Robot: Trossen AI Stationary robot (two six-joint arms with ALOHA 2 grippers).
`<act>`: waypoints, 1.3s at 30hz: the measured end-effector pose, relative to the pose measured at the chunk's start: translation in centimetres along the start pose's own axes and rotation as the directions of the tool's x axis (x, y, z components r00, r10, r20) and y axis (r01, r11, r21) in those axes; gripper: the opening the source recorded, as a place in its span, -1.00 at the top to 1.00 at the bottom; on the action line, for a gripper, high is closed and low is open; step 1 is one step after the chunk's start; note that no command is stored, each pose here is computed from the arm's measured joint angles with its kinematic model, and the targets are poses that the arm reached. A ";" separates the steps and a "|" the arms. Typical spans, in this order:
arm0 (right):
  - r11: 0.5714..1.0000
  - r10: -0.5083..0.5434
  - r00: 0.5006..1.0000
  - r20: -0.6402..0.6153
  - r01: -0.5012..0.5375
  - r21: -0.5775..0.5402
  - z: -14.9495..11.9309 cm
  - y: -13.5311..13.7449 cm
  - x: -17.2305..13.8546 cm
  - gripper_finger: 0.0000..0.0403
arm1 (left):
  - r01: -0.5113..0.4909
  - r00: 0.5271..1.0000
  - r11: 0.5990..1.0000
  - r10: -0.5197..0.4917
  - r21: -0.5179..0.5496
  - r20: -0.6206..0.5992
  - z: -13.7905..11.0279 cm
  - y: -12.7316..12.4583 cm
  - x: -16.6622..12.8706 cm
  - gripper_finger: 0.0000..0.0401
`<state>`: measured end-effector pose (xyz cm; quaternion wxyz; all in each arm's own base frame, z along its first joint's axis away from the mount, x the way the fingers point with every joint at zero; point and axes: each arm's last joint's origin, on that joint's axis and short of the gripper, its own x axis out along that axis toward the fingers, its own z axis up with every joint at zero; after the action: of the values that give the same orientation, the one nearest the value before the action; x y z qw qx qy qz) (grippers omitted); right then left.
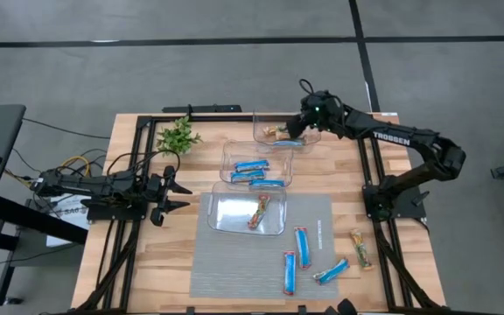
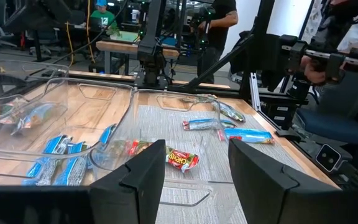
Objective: Pick and place Granola Bars by type
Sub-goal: Put the red granola bar into the bottom transparent bin
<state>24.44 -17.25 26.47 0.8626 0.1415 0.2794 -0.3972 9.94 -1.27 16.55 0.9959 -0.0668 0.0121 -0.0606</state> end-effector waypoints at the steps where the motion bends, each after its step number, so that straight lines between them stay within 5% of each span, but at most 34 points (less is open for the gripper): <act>1: 1.000 0.004 1.000 -0.010 -0.004 -0.006 -0.1 0.2 -0.1 -0.11 | 0.000 1.000 1.000 0.000 0.000 0.000 0.0 0.0 0.0 0.16; 12: 0.993 0.115 0.993 -0.042 -0.115 -0.021 -1.0 3.3 -3.9 -0.11 | -0.001 1.000 1.000 0.001 -0.002 0.000 0.0 0.0 0.0 0.16; 18: 0.939 0.320 0.941 -0.107 -0.330 -0.093 -2.2 6.4 -6.9 -0.11 | -0.001 1.000 1.000 0.001 -0.003 0.000 0.0 0.0 0.0 0.16; 23: 0.782 0.577 0.786 -0.222 -0.610 -0.127 -3.6 9.3 -9.5 -0.11 | -0.001 1.000 1.000 0.001 -0.004 0.000 0.0 0.0 0.0 0.16; 28: 0.498 0.786 0.485 -0.383 -0.864 -0.072 -5.4 12.0 -12.1 -0.11 | -0.001 1.000 1.000 0.001 -0.002 0.000 0.0 0.0 0.0 0.16; 31: 0.369 0.828 0.327 -0.455 -0.929 0.005 -6.4 13.3 -13.7 -0.11 | -0.001 1.000 1.000 0.001 -0.003 0.000 0.0 0.0 0.0 0.16; 34: 0.307 0.831 0.242 -0.501 -0.950 0.051 -7.3 14.3 -15.0 -0.11 | -0.001 1.000 1.000 0.001 0.000 0.000 0.0 0.0 0.0 0.16; 39: 0.272 0.818 0.184 -0.545 -0.959 0.085 -8.5 15.3 -16.6 -0.11 | -0.001 1.000 1.000 0.001 -0.001 0.000 0.0 0.0 0.0 0.16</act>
<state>24.22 6.66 29.80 0.8351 0.2511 0.4010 0.2805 9.94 -1.27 16.55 0.9958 -0.0673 0.0122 -0.0602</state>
